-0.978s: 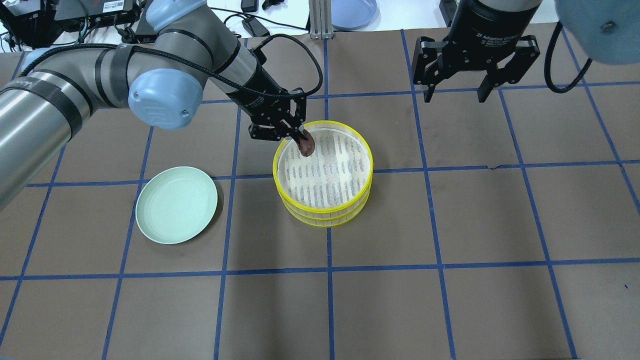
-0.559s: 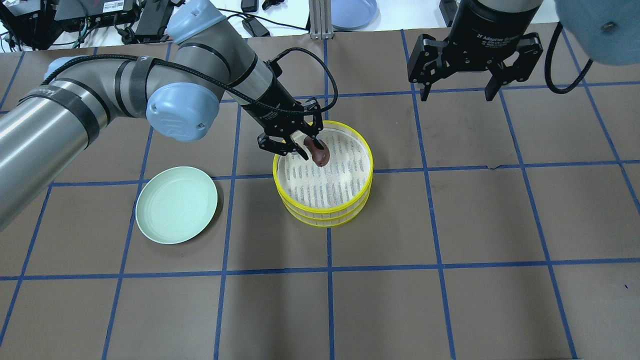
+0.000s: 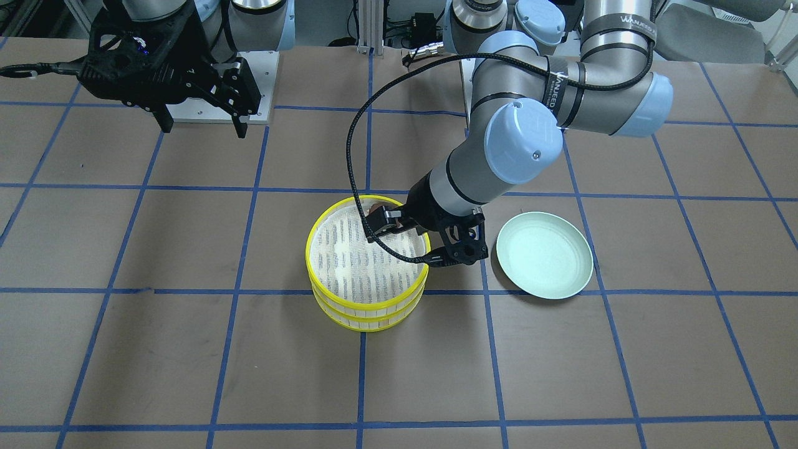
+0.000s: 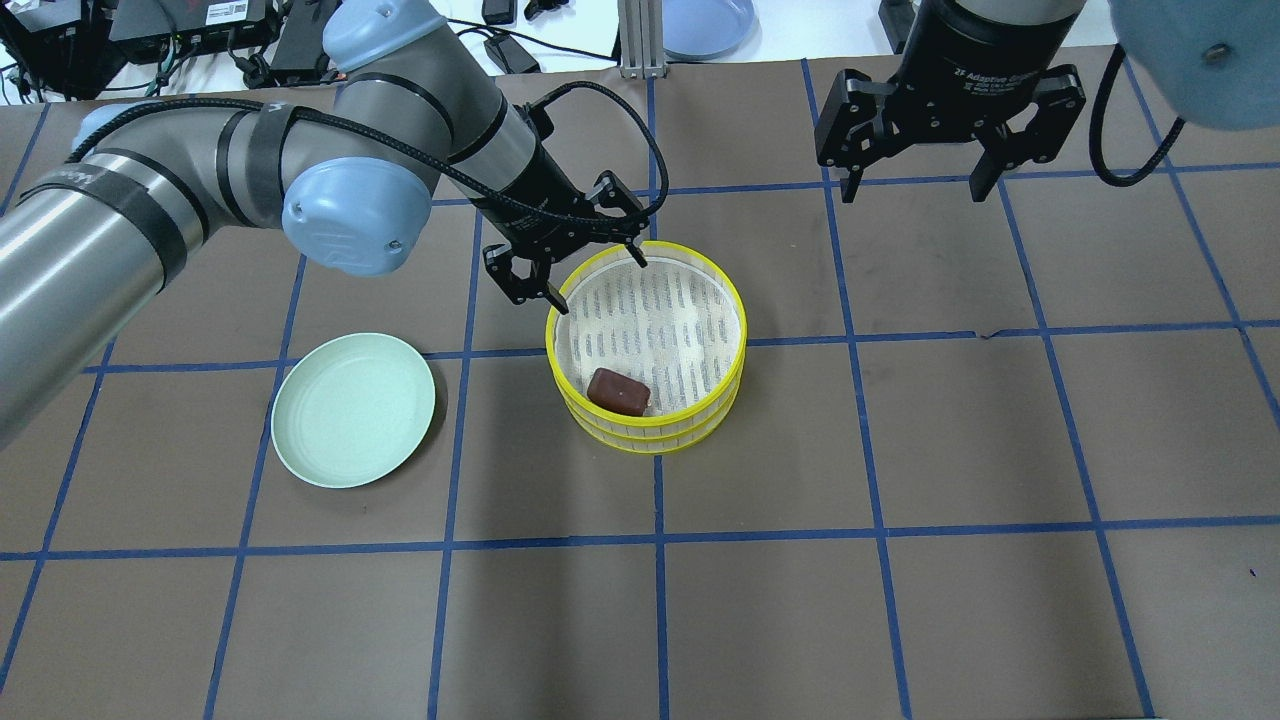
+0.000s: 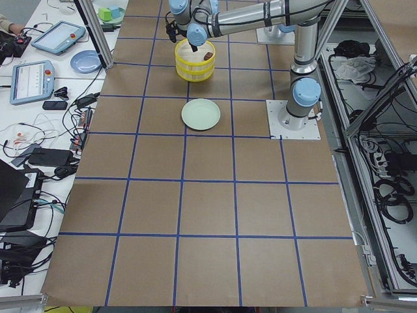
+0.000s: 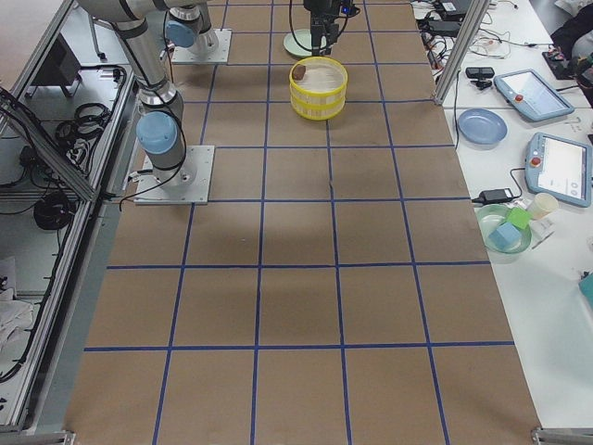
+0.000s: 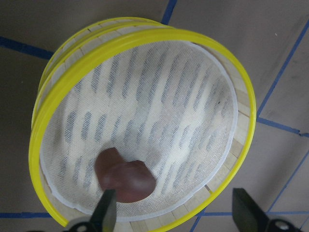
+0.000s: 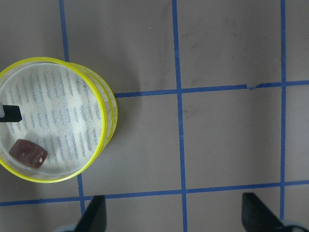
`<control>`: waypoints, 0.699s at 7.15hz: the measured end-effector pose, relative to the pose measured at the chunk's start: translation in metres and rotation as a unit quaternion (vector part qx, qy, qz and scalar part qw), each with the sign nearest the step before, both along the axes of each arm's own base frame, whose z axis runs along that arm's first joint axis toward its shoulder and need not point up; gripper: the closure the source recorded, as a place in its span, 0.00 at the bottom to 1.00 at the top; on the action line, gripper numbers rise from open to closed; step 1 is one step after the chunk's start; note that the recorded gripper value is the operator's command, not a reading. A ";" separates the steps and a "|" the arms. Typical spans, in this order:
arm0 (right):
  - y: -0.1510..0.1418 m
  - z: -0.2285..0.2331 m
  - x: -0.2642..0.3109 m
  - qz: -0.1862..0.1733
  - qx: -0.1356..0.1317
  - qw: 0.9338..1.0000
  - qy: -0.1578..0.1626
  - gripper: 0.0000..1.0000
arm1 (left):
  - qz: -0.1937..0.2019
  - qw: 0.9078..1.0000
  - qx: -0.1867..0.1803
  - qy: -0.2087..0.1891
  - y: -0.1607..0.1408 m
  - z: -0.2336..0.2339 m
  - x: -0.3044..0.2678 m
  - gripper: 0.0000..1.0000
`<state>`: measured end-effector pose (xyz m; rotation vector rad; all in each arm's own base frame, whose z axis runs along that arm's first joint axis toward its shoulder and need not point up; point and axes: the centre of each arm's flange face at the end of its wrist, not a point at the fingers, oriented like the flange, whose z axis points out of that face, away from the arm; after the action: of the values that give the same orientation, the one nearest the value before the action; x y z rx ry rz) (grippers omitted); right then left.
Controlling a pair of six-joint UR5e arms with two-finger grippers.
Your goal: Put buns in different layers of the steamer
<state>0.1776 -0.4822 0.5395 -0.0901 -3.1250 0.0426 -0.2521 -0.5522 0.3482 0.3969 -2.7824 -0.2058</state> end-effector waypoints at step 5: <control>0.000 0.000 0.000 0.000 0.001 1.000 0.000 0.00 | -0.134 0.975 -0.076 -0.159 0.007 0.123 0.147 0.00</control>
<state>0.1776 -0.4820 0.5393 -0.0898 -3.1248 0.0396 -0.1047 -0.5457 0.4716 0.0149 -3.1359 0.0126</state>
